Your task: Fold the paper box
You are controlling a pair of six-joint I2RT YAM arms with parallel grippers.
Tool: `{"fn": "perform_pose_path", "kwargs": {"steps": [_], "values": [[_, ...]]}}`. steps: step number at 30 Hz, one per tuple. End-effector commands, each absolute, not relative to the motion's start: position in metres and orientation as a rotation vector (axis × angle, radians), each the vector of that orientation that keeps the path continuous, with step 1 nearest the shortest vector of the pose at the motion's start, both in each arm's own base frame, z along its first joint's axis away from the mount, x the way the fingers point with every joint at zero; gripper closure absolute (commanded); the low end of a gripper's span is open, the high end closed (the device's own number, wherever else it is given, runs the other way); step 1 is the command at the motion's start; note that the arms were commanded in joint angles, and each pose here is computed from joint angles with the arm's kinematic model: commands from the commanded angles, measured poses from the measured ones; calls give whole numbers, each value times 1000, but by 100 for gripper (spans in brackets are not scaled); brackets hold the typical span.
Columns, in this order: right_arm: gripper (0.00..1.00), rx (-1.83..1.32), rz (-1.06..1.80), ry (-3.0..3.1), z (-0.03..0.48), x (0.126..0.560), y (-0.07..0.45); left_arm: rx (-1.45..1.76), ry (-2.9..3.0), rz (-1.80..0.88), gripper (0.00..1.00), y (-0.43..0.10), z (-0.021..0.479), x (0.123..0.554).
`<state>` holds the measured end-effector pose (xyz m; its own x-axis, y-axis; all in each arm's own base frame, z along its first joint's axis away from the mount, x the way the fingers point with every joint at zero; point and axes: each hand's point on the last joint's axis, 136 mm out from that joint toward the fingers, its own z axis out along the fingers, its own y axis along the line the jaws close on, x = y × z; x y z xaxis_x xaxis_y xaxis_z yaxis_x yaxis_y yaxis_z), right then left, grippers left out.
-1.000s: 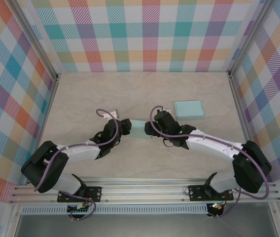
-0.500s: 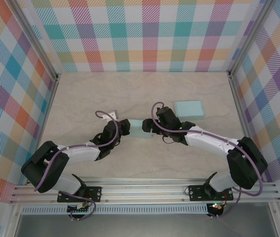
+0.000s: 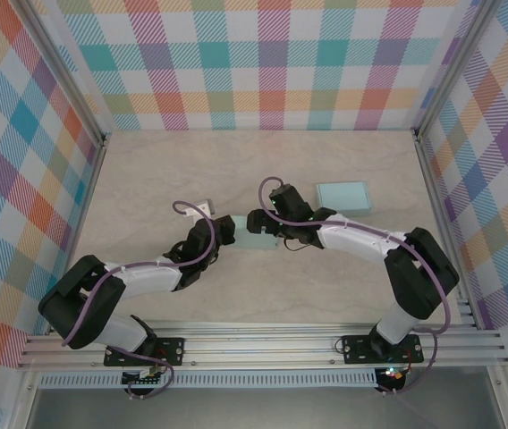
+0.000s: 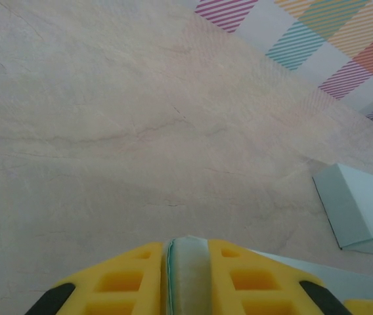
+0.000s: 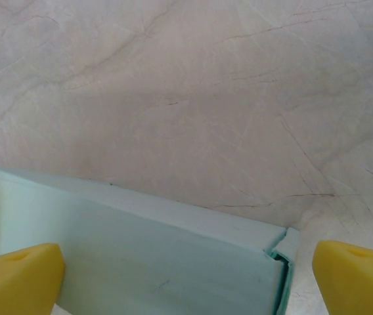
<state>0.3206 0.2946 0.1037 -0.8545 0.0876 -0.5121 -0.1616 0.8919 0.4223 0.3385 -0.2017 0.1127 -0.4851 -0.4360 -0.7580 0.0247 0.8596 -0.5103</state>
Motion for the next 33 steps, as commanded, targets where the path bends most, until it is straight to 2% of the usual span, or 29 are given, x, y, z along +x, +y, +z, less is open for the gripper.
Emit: {"fn": "perform_pose_path", "kwargs": {"steps": [1, 3, 16, 17, 23, 27, 33], "values": [[9, -43, 592, 2559, 86, 310, 281, -228, 2331, -313, 83, -172, 23, 295], [15, -26, 630, 2549, 82, 307, 278, -236, 2332, -302, 85, -170, 21, 294], [81, 89, 851, 2466, 69, 297, 262, -267, 2343, -294, 100, -166, 13, 291], [83, 95, 860, 2463, 68, 297, 261, -270, 2342, -294, 100, -166, 13, 291], [86, 98, 891, 2444, 68, 296, 261, -260, 2336, -309, 100, -167, 16, 291], [81, 77, 882, 2439, 71, 297, 262, -204, 2310, -341, 100, -174, 29, 295], [71, 53, 857, 2441, 78, 302, 264, -86, 2219, -366, 65, -184, 84, 308]]}}
